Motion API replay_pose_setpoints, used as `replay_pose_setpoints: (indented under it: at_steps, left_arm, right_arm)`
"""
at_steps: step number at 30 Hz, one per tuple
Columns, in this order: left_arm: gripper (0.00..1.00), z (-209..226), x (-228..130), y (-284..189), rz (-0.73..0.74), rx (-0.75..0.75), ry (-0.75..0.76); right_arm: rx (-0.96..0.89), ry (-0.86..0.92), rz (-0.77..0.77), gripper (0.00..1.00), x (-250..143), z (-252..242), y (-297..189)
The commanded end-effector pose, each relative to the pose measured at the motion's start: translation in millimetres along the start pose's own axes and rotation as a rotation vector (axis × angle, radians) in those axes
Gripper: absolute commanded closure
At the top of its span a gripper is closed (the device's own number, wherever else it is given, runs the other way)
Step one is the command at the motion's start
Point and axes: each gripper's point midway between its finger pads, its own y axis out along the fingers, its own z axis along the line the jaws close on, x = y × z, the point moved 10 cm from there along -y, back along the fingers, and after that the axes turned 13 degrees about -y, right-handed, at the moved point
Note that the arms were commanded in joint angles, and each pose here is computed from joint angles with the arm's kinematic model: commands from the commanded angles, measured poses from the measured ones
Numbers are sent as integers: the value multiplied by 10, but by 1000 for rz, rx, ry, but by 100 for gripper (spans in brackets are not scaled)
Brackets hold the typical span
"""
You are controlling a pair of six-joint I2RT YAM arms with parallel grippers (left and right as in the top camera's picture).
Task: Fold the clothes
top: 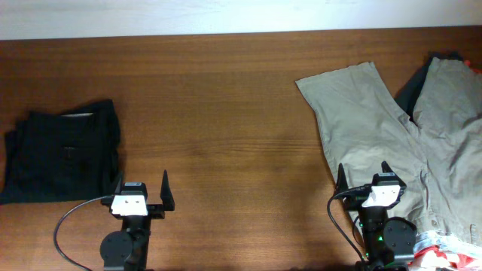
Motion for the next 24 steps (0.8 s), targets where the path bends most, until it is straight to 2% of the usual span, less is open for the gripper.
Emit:
replay_pose_setpoints:
  at_steps: [1,5,12,15,21,22,24]
  left_arm:
    - [1,-12,1,-2,-5,-17,12]
    - [1,-59,223,-34,-20,-23,12]
    - [1,-150,659,268,212,23,13]
    - [1,-184,813,559,411,61,17]
    - [1,-216,945,1014,776,127,31]
    - [1,-224,985,1077,822,136,31]
    - [1,-230,1010,1151,841,139,30]
  right_arm:
    - [24,74,3,1,-18,21,3]
    - [1,84,-42,1,251,-63,-69]
    - [35,85,84,1,711,-186,82]
    - [83,85,291,1,959,-254,394]
    - [204,75,799,1,1156,-308,1171]
    - [243,86,860,1,1143,-286,1385]
    - [388,93,871,1,1045,-160,1679]
